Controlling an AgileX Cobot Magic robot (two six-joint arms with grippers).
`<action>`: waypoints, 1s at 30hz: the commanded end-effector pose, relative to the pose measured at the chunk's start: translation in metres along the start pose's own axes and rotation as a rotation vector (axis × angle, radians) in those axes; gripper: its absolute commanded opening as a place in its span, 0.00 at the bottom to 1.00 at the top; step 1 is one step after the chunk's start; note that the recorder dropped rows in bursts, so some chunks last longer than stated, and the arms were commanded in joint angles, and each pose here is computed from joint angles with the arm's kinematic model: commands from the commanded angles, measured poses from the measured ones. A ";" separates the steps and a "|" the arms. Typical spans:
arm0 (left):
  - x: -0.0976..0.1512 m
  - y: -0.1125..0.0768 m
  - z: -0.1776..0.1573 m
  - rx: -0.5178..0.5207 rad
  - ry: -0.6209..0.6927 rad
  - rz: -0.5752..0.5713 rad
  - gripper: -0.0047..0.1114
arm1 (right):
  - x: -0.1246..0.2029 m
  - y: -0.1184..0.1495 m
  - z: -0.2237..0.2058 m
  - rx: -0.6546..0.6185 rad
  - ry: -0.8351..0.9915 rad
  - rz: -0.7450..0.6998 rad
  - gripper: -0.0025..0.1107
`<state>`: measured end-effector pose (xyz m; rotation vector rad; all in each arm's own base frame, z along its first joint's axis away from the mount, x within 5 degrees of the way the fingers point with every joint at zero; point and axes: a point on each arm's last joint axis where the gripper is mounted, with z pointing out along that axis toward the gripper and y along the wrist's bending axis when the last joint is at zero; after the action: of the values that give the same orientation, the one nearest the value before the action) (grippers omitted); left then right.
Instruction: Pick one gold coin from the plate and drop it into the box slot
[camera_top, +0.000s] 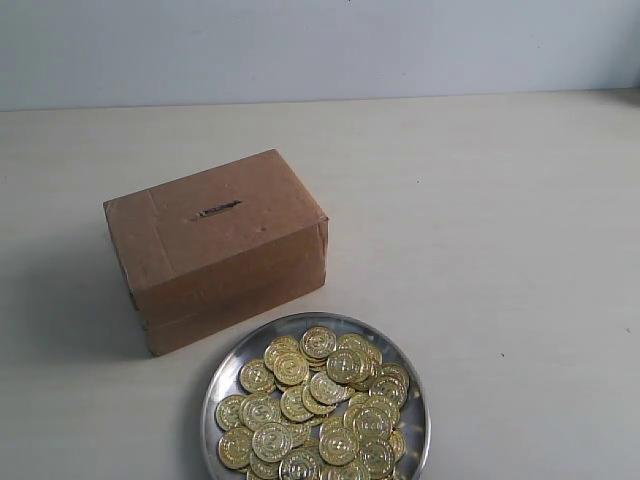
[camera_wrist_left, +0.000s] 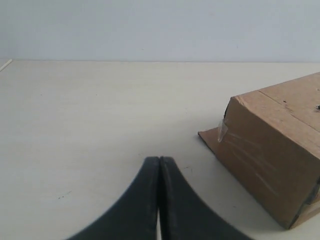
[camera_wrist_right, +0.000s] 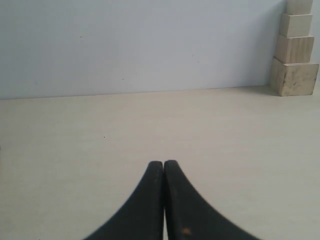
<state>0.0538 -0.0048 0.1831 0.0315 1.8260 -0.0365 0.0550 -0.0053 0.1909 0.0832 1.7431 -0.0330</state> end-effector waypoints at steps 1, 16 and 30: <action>0.000 0.000 0.000 0.007 -0.006 -0.007 0.04 | 0.001 0.000 0.000 0.004 -0.004 0.005 0.02; 0.001 -0.001 0.000 0.007 -0.002 -0.006 0.04 | 0.001 0.000 0.000 0.004 -0.004 0.005 0.02; 0.002 -0.001 0.000 0.009 0.008 -0.006 0.04 | 0.001 0.000 0.000 -0.008 -0.002 0.003 0.02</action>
<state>0.0534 -0.0051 0.1819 0.0357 1.8400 -0.0377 0.0550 -0.0052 0.1907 0.0816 1.7450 -0.0316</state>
